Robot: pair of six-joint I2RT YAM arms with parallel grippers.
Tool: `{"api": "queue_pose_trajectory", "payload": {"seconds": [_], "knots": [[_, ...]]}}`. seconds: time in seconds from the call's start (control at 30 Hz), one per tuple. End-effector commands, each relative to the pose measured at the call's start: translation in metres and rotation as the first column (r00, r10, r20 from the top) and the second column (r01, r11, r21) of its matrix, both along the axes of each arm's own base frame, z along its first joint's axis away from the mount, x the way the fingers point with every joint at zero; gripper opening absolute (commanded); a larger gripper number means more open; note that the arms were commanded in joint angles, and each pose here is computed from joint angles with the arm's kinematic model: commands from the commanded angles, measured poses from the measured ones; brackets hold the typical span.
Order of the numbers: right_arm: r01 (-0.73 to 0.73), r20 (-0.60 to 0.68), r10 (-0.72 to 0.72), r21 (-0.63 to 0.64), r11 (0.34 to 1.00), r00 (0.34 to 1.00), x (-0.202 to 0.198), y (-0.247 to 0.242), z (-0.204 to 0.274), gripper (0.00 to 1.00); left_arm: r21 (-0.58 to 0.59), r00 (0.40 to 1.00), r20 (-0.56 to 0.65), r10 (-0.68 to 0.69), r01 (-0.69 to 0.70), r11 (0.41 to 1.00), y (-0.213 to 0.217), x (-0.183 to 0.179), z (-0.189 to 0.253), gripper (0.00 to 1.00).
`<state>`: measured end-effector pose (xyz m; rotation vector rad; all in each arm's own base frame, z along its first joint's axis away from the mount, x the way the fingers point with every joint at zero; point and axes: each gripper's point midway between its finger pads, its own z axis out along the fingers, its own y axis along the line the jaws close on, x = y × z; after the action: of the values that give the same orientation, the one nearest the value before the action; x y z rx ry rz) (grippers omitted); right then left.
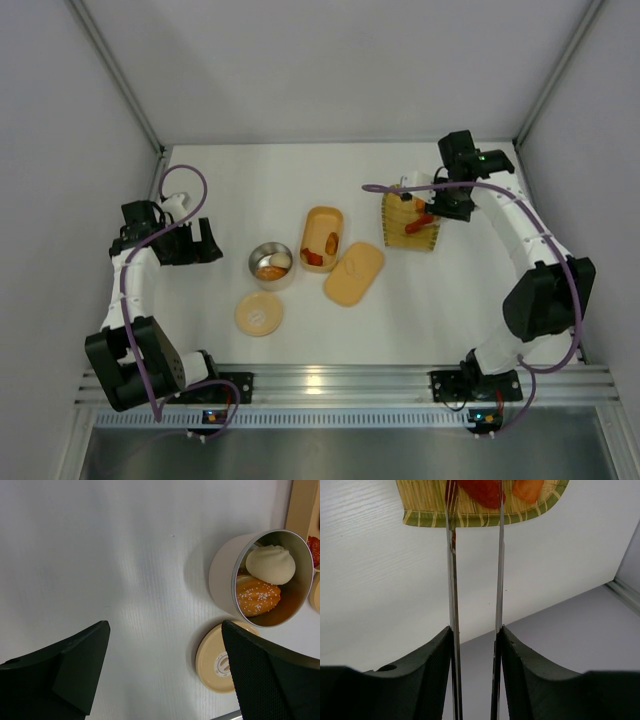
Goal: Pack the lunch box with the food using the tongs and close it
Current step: Pick up the fake food from the plate.
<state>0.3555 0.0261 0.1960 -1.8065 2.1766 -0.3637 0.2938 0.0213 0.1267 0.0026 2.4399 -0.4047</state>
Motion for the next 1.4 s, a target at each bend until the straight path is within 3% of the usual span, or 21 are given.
{"api": "queue_pose_trajectory", "payload": {"seconds": [0.0,0.5,1.0,1.37], "knots": [[-0.002,0.083,0.001,0.01,1.0,0.997,0.02,0.013,0.004,0.41,-0.002,0.999,0.036,-0.004,0.004,1.0,0.002,0.006,0.002,0.98],[-0.048,0.042,0.049,-0.032,0.998,0.998,0.017,0.016,-0.011,0.41,-0.009,0.999,0.033,-0.003,0.003,1.0,0.001,0.008,0.0,0.98],[0.016,0.049,-0.016,-0.004,1.0,0.999,0.048,0.027,-0.027,0.38,0.003,1.0,0.027,-0.004,0.004,1.0,0.004,0.009,-0.002,0.98],[0.05,0.005,-0.05,0.01,0.999,0.999,0.04,0.014,-0.023,0.36,0.013,0.999,0.032,-0.007,0.006,1.0,0.004,0.008,0.0,0.98]]}}
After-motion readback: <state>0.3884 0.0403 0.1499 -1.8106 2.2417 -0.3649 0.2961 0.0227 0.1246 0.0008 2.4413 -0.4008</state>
